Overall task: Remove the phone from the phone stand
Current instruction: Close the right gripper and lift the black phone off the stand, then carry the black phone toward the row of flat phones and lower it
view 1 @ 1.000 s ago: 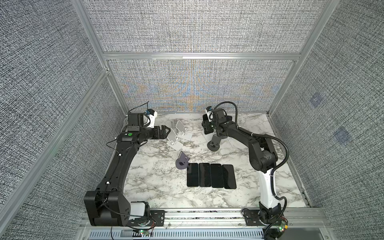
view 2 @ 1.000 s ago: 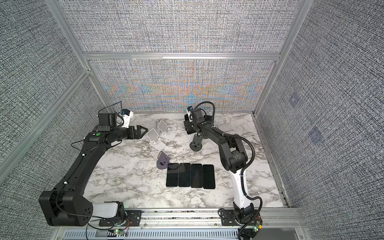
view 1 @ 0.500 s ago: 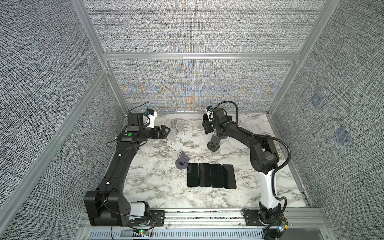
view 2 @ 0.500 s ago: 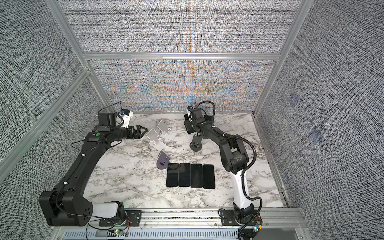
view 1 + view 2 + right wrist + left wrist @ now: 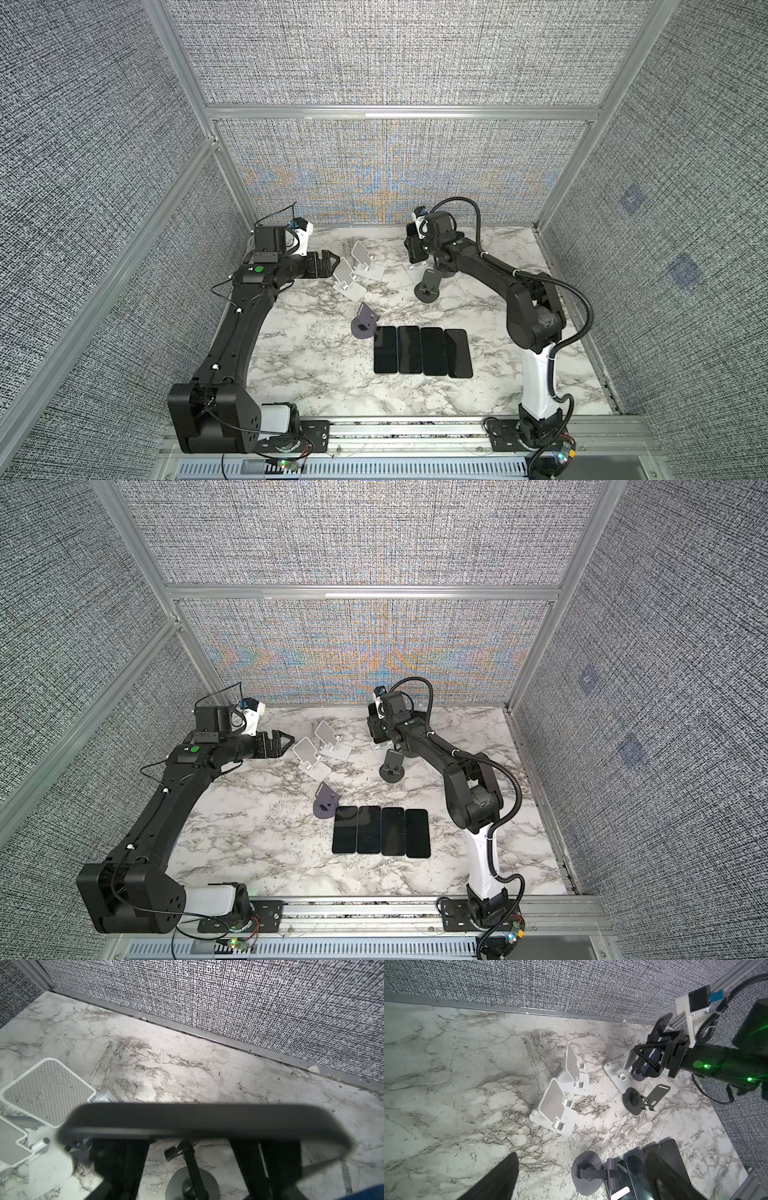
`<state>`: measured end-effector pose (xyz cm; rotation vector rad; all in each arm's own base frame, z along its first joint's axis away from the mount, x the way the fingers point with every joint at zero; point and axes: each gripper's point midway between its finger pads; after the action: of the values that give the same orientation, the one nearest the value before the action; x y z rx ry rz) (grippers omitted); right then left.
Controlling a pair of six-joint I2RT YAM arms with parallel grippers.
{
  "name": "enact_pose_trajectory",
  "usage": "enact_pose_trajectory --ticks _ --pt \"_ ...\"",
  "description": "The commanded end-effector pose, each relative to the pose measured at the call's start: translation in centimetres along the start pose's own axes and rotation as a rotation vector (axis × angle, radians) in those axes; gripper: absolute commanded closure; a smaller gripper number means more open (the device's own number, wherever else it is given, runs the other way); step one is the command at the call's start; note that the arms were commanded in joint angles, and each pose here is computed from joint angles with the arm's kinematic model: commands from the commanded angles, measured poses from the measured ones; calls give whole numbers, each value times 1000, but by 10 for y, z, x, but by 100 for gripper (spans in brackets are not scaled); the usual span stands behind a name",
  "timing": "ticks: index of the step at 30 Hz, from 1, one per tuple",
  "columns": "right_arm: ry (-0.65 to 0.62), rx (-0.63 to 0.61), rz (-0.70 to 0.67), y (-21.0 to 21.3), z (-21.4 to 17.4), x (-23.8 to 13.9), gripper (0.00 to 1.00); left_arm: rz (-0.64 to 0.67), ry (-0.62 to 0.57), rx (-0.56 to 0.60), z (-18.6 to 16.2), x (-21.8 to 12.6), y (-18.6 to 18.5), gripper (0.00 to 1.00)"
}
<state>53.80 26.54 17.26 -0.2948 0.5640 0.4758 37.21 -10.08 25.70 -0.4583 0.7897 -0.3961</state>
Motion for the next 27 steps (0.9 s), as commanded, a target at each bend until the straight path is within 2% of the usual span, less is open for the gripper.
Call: enact_pose_trajectory --ticks 1,7,16,27 --pt "-31 23 0 0 16 -14 45 -30 -28 -2 5 -2 -5 4" --pt "-16 55 5 -2 20 -42 46 -33 -17 -14 4 2 -4 4" --pt "26 64 -9 -4 9 -105 52 -36 -27 -14 6 -1 -5 4" --pt "211 109 -50 -9 -50 -178 63 -56 -37 -21 7 -3 -10 5"
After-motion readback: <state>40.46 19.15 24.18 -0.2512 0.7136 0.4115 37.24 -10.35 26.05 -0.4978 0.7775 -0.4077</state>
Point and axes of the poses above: each gripper's point midway between its finger pads, its own x axis out along the fingers, its own y axis along the line the jaws close on, z = x × y, and after that the axes turned 13 degrees about -x, right-handed
